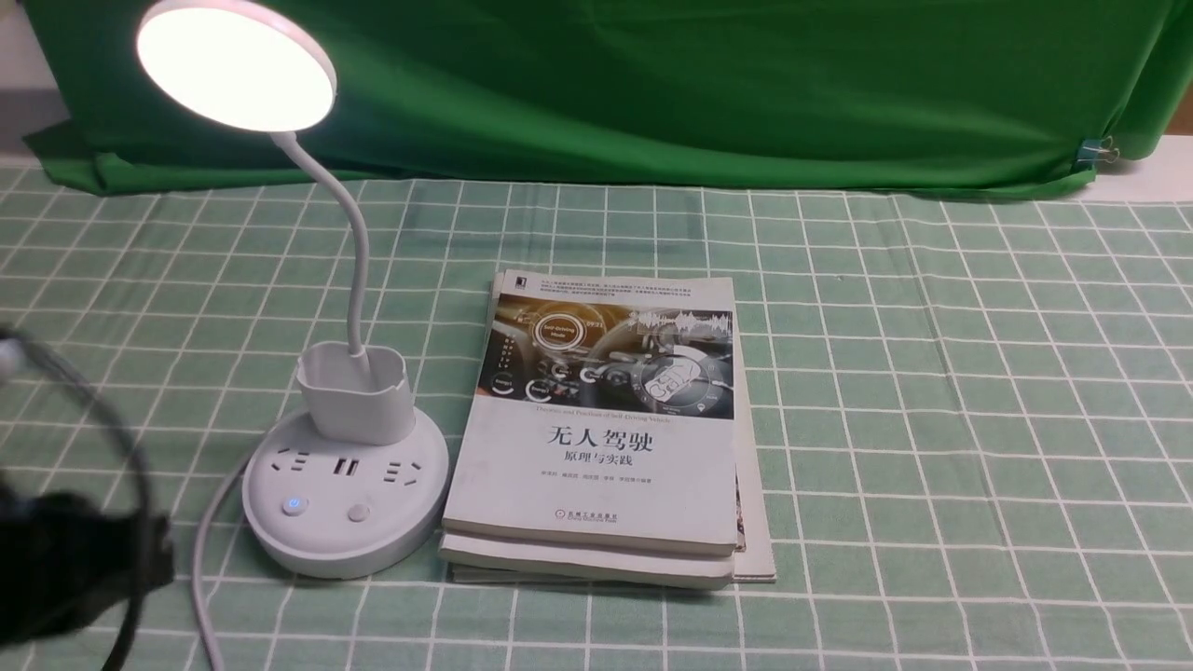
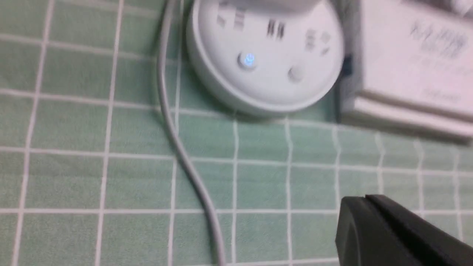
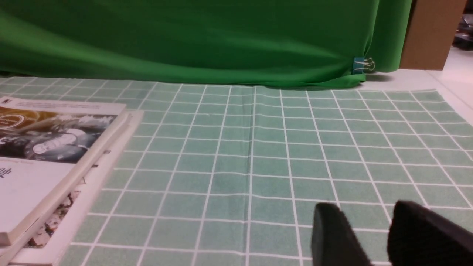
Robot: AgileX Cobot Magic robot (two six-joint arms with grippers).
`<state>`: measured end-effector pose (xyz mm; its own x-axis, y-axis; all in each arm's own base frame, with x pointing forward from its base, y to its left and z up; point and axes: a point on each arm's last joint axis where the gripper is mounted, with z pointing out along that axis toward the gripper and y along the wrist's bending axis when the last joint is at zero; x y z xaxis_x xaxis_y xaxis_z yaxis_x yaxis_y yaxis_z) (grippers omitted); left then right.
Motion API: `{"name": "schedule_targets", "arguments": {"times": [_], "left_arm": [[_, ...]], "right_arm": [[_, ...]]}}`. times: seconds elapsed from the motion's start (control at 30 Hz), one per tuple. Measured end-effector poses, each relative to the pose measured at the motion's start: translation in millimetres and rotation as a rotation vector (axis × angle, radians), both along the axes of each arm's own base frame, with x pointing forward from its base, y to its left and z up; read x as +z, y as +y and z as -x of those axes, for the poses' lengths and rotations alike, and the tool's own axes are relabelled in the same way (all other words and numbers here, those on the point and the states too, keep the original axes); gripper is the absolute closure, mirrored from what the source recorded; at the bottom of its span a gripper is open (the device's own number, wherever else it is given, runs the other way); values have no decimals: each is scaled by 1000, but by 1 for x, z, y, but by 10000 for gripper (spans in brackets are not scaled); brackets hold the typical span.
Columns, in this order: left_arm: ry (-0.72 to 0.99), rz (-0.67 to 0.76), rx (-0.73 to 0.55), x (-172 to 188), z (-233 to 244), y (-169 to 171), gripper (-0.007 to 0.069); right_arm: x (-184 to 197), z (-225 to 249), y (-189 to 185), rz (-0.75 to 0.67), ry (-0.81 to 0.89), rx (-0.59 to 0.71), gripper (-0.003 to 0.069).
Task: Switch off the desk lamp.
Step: Use the left arm to press the button switch on the lamp holder
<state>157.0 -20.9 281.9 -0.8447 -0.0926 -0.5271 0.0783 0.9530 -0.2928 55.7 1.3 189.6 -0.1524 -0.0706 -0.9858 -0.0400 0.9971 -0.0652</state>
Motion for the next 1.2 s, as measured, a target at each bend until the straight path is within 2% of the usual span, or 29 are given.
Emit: {"name": "schedule_targets", "arguments": {"times": [0.3,0.47,1.2], "left_arm": [[203,-72,-185,-28,-49,-31,625],[252,-95,-232,-35,-63,-51,625],[262,-165,-256,-38,-72,-52,625]], "right_arm": [[0,0,0,0,0,0,417],[0,0,0,0,0,0,417],[0,0,0,0,0,0,417]]}}
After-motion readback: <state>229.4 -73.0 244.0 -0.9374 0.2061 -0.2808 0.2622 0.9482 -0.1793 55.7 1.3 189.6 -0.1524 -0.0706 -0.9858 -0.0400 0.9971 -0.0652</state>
